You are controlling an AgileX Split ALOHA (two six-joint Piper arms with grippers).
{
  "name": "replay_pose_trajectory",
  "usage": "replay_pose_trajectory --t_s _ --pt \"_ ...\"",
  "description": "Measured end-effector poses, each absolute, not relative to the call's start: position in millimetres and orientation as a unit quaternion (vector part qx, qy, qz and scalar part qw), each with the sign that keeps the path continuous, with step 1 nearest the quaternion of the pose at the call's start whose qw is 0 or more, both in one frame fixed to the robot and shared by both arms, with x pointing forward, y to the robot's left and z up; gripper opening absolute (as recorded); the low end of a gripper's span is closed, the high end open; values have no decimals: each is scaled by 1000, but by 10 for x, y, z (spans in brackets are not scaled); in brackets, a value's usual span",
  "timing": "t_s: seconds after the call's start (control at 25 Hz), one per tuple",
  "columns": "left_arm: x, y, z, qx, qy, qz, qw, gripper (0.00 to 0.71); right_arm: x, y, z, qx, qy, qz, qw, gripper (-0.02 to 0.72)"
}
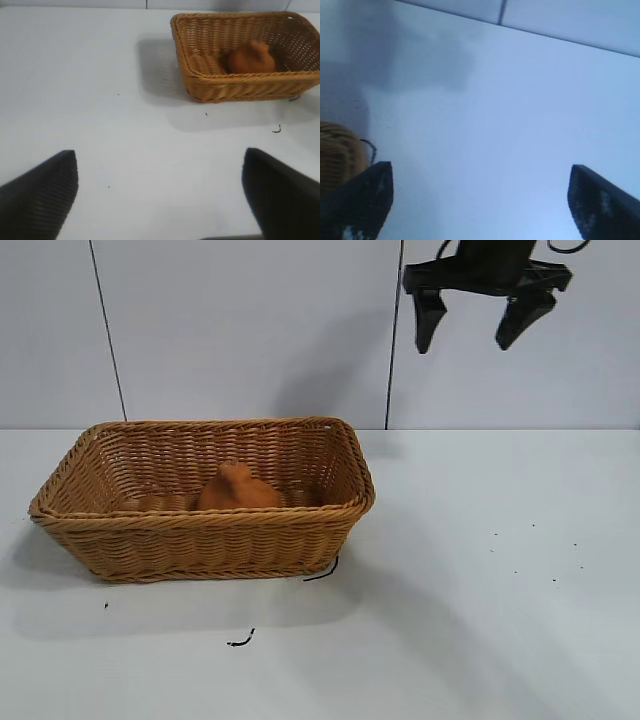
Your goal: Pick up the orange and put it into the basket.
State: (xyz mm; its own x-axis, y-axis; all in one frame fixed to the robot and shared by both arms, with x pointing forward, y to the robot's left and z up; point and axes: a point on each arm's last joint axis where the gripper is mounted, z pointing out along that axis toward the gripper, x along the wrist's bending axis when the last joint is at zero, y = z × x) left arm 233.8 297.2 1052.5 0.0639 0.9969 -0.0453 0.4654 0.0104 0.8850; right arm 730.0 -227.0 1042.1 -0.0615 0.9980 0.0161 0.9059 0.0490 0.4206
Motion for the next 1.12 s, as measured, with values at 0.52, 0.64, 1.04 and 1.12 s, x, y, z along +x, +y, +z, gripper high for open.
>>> replay_pose_trajectory --t_s 0.52,0.64,1.04,1.12 --pt "2338 2972 10525 616 594 340 391 639 7220 -2772 10150 713 685 107 103 678" --pt "2338 2972 10525 616 594 340 391 639 7026 -2778 10113 715 689 85 83 678" --pt "2338 2972 10525 616 594 340 391 639 5913 -2820 10355 718 694 40 36 676" --pt "2338 2972 10525 616 594 340 391 639 5655 -2832 10446 718 694 42 37 676"
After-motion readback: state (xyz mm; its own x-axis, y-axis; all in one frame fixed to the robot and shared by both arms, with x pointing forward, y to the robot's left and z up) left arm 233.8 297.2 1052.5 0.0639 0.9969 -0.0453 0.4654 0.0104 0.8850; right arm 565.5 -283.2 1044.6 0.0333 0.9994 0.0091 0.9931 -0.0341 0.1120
